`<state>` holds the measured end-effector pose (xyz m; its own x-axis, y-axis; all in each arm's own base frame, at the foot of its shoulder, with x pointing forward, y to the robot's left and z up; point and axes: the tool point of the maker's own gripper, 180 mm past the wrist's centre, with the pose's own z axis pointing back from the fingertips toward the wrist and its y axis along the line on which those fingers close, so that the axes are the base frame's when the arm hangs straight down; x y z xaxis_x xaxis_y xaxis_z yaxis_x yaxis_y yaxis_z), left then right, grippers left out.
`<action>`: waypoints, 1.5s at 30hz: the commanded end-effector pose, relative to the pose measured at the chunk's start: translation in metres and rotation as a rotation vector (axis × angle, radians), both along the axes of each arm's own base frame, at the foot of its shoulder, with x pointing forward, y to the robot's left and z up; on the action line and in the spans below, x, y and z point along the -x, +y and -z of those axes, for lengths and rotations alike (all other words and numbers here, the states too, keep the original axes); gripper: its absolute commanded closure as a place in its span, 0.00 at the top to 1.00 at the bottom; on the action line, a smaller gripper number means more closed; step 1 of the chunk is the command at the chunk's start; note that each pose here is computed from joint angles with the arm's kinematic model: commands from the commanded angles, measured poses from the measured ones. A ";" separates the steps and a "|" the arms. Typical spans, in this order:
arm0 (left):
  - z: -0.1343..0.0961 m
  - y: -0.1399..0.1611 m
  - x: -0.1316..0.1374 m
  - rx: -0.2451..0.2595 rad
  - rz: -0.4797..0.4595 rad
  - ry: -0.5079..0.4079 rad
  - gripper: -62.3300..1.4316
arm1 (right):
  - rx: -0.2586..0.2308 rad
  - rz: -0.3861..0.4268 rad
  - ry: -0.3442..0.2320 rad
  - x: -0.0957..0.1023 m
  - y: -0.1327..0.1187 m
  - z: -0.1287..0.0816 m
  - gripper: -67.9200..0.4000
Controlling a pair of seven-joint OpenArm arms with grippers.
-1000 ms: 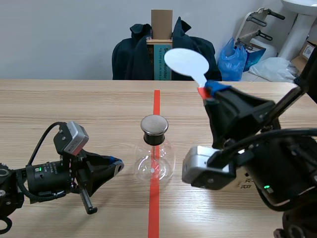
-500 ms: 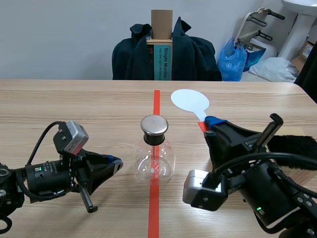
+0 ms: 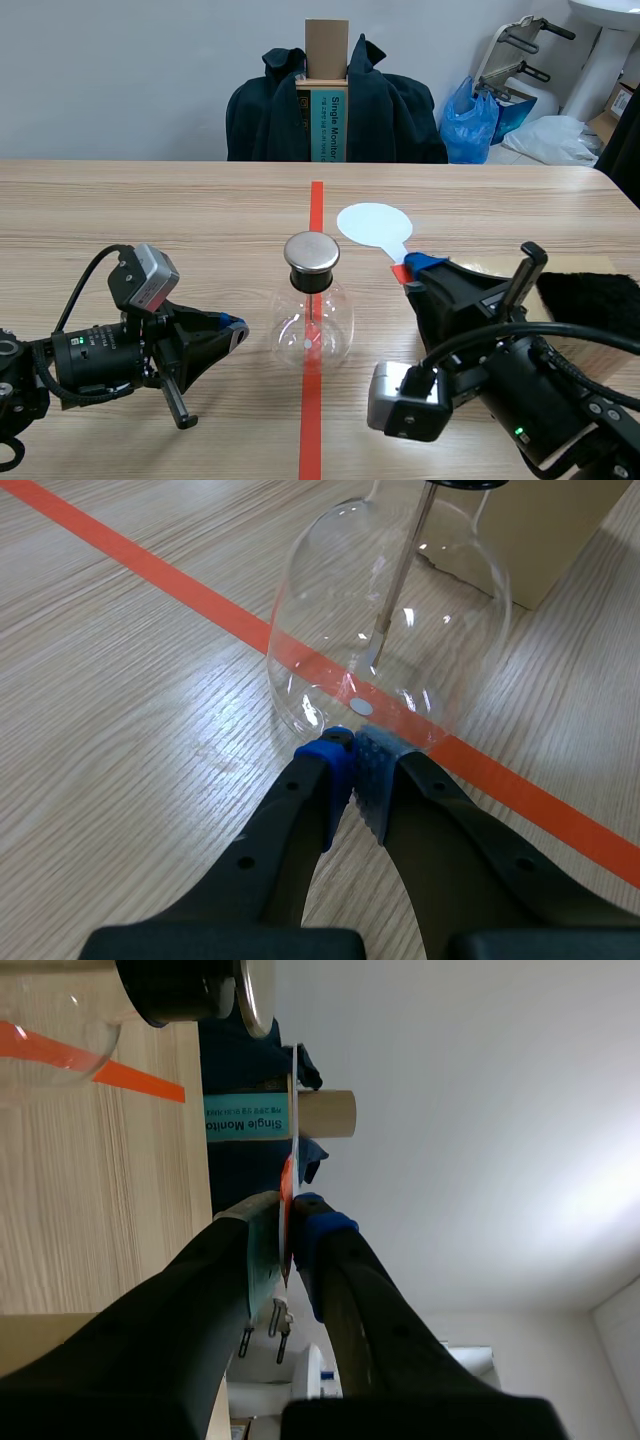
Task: Do the electroscope experiment.
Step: 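Move the plate toward and away from the electroscope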
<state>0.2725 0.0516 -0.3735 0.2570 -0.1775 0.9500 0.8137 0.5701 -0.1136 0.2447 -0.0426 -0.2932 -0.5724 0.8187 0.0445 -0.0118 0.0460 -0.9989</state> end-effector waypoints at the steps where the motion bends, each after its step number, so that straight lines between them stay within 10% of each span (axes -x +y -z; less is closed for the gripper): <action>1: -0.013 -0.011 -0.005 0.042 0.005 -0.031 0.07 | 0.004 -0.024 -0.026 0.001 0.001 -0.006 0.02; 27: -0.011 -0.009 -0.006 0.020 -0.004 -0.045 0.07 | 0.013 -0.229 -0.043 0.025 0.029 -0.007 0.02; 45: -0.011 -0.009 -0.006 0.020 -0.004 -0.045 0.07 | 0.010 0.109 -0.044 -0.016 -0.019 -0.010 0.02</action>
<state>0.2741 0.0485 -0.3753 0.2417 -0.1911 0.9513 0.8108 0.5785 -0.0898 0.2554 -0.0580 -0.2935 -0.4861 0.8734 0.0301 -0.0029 0.0329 -0.9995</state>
